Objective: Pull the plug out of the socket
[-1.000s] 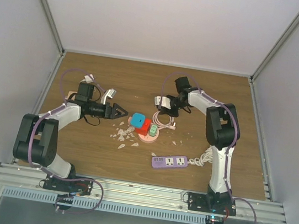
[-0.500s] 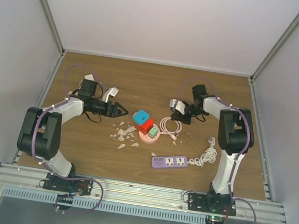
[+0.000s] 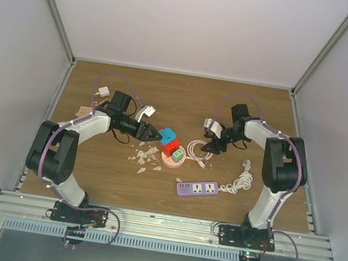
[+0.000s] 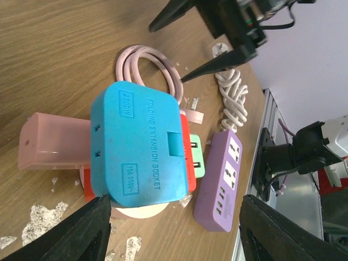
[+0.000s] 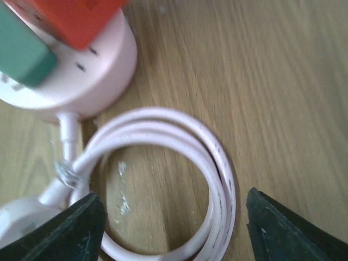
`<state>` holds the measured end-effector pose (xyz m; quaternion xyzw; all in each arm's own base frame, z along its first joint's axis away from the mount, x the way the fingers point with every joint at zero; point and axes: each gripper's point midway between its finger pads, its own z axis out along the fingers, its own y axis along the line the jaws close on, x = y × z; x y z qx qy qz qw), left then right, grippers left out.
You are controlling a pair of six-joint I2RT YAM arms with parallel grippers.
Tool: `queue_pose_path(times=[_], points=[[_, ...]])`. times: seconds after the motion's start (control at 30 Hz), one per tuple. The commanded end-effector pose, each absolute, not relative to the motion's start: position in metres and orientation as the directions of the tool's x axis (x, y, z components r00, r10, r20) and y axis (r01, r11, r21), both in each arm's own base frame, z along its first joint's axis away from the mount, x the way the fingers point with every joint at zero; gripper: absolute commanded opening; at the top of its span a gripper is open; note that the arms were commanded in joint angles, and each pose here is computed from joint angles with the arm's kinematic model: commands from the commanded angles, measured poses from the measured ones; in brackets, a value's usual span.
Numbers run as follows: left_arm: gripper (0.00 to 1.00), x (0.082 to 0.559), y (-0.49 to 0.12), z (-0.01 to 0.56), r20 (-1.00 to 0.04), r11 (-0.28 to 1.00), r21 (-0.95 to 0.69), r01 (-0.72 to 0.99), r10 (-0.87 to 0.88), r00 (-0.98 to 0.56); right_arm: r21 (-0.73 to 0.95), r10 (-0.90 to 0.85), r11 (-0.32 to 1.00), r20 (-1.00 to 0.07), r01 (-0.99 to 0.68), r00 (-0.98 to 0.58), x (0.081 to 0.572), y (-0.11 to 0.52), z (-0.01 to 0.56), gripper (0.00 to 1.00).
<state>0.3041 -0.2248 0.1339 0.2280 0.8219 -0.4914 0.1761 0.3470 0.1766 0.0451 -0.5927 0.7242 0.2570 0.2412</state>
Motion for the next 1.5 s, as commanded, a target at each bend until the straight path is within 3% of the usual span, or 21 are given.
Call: queue_pose_path(times=[0.0, 0.17, 0.3, 0.47, 0.97, 1.2, 1.47], points=[[0.66, 0.31, -0.228, 0.127, -0.498, 0.429, -0.724, 0.54, 0.216, -0.84, 0.066, -0.616, 0.119, -0.778, -0.991, -0.126, 0.344, 0.2, 0.094, 0.76], [0.71, 0.311, -0.222, 0.11, -0.449, 0.503, -0.716, 0.484, 0.2, -0.871, 0.053, -0.576, 0.049, -0.814, -0.997, -0.072, 0.326, 0.224, 0.11, 0.82], [0.7, 0.309, -0.23, 0.109, -0.432, 0.472, -0.74, 0.479, 0.211, -0.877, 0.058, -0.581, 0.017, -0.812, -0.998, -0.058, 0.317, 0.239, 0.107, 0.84], [0.62, 0.309, -0.247, 0.122, -0.472, 0.428, -0.732, 0.53, 0.244, -0.847, 0.066, -0.576, 0.007, -0.815, -0.998, -0.058, 0.312, 0.248, 0.105, 0.85], [0.34, 0.315, -0.26, 0.139, -0.602, 0.499, -0.562, 0.66, 0.3, -0.74, 0.069, -0.569, 0.011, -0.82, -0.998, -0.063, 0.312, 0.253, 0.105, 0.83], [0.34, 0.321, -0.267, 0.14, -0.641, 0.526, -0.462, 0.714, 0.358, -0.679, 0.064, -0.571, 0.015, -0.818, -0.998, -0.061, 0.311, 0.252, 0.106, 0.83], [0.15, 0.331, -0.27, 0.139, -0.679, 0.496, -0.311, 0.81, 0.481, -0.555, 0.031, -0.567, 0.029, -0.822, -0.999, -0.042, 0.313, 0.249, 0.112, 0.83]])
